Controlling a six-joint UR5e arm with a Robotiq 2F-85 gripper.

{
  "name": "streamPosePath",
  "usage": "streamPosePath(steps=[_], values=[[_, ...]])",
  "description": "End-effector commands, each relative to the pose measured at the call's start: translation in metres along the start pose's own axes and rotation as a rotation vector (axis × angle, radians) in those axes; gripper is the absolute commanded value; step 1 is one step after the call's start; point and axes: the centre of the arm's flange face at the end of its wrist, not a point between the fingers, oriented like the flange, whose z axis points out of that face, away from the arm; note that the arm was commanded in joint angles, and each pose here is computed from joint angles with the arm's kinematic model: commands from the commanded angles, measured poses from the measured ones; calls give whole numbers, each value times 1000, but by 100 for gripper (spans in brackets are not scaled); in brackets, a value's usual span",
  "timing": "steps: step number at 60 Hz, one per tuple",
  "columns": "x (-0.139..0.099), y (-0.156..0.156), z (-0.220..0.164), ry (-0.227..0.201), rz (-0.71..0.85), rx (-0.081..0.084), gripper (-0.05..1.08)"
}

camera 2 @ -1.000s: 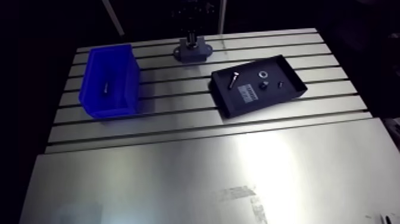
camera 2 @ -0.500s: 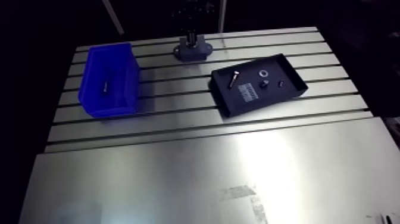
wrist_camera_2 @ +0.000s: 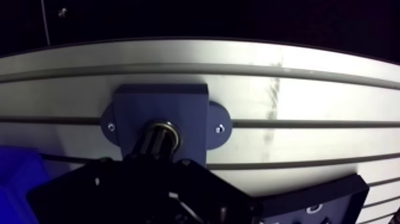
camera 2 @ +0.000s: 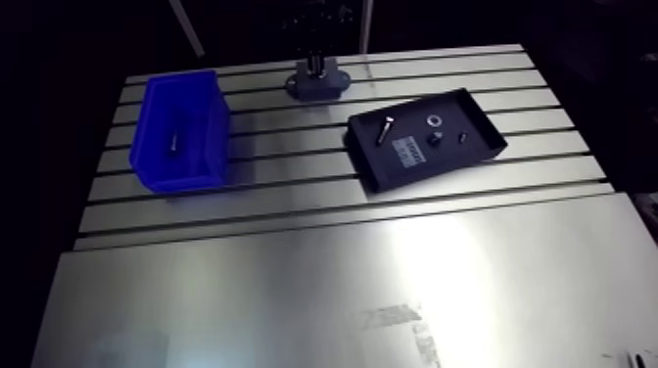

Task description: Pick up the bearing and press it into the housing until flush.

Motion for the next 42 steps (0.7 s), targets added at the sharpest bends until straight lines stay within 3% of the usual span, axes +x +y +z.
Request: streamPosePath(steps=[1,42], values=[[-2,0,4,-7,-1,0,107],[-2,0,4,-4,-2,-2,108]])
